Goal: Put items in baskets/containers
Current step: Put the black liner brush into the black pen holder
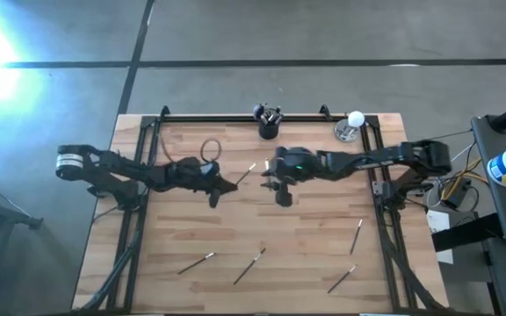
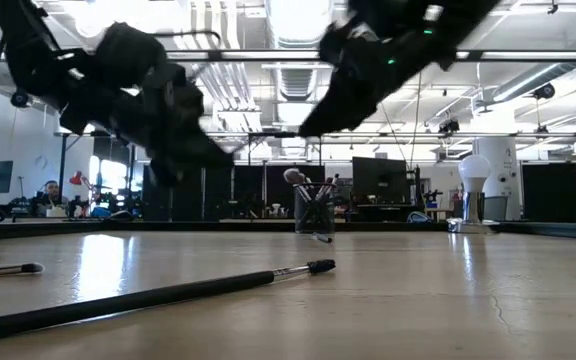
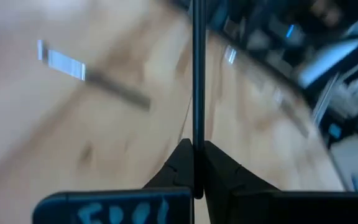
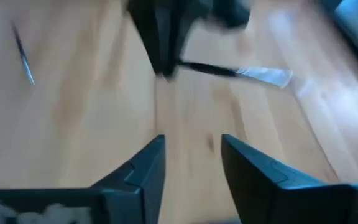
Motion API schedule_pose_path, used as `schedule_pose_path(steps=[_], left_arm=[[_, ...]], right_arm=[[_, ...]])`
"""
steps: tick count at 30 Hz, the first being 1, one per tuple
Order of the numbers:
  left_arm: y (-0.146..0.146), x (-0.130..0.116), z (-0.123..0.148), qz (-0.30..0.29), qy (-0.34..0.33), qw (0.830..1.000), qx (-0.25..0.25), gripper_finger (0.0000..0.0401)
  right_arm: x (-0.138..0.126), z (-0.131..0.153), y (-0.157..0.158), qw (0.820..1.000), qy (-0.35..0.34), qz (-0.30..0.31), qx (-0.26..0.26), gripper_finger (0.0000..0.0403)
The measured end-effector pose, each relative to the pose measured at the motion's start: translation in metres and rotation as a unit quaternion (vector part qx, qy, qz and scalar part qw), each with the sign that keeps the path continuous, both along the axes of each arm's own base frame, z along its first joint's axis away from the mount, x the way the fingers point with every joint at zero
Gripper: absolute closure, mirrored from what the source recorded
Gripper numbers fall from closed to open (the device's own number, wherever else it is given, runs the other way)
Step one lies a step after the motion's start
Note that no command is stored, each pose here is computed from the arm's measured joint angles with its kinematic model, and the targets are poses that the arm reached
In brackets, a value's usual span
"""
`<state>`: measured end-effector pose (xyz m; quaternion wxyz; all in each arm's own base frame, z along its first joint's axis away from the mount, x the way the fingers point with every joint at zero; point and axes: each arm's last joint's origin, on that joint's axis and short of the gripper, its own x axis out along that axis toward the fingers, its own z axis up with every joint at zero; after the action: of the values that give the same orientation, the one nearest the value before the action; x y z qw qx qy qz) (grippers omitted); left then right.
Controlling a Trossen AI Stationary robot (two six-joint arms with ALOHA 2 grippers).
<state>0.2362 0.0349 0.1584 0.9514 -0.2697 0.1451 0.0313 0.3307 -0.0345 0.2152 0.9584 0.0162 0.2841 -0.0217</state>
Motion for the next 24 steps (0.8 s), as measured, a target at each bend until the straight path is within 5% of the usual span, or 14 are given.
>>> schedule_pose_path(steps=[3,8,24], left_arm=[[0.001,0.000,0.009,0.017,-0.059,0.998,0.031,0.0392],[0.003,0.008,0.026,0.022,-0.109,0.990,0.081,0.0392],[0.005,0.020,0.045,0.015,-0.132,0.981,0.140,0.0392]], right_arm=[[-0.016,-0.007,-0.001,0.990,-0.114,-0.047,0.065,0.0226],[-0.027,-0.004,-0.006,0.944,-0.294,-0.070,0.133,0.0210],[0.006,0.026,-0.019,0.915,-0.378,-0.074,0.117,0.0255]])
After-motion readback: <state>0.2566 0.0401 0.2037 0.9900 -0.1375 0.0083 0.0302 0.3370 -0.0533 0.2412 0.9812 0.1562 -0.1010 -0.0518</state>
